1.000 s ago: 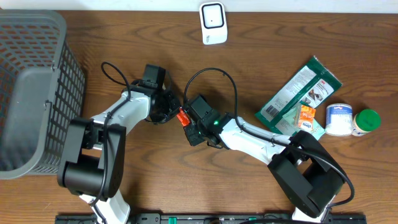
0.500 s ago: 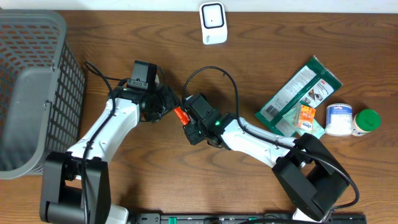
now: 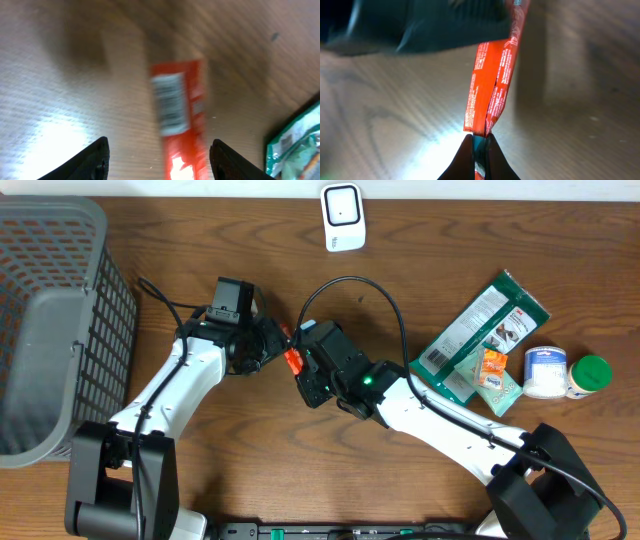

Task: Scan the item barcode
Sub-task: 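Grasp the toothpaste box with the right gripper and release the left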

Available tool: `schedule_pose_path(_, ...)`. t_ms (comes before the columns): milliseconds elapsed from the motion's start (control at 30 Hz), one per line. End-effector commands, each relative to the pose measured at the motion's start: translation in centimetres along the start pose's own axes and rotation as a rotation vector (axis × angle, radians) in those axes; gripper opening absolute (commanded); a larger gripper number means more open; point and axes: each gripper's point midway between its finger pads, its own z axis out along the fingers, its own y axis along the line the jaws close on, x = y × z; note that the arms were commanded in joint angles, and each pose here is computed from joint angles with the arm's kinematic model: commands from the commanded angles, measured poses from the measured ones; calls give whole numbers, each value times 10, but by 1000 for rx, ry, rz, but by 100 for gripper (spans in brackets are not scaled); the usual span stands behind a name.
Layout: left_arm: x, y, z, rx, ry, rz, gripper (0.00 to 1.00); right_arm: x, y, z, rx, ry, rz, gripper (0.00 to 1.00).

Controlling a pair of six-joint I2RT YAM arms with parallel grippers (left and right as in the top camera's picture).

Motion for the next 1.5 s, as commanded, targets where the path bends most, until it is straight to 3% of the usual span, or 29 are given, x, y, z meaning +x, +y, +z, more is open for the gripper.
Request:
schedule_pose_path(0, 4, -12, 4, 72, 33, 28, 62, -4, 25, -6, -124, 4, -13, 1)
schedule_pose_path(867, 2, -17, 3, 95, 24, 79, 57, -23, 25, -27, -207, -51, 19, 1)
schedule_pose_path(1233, -4, -22, 3, 114, 3, 89, 8, -13, 22, -27, -196, -12, 28, 1)
schedule_pose_path(1333, -4, -22, 3, 115, 1, 90, 7, -12, 22, -26, -195, -8, 29, 1)
schedule_pose_path(1367, -4, -22, 3, 115, 1, 90, 7, -13, 22, -26, -196, -12, 28, 6)
schedule_pose_path(1433, -4, -22, 3, 115, 1, 90, 7, -16, 19, -26, -187, -23, 30, 54)
schedule_pose_path(1467, -3, -22, 3, 113, 3, 84, 7, -19, 16, -26, -177, -33, 34, 66)
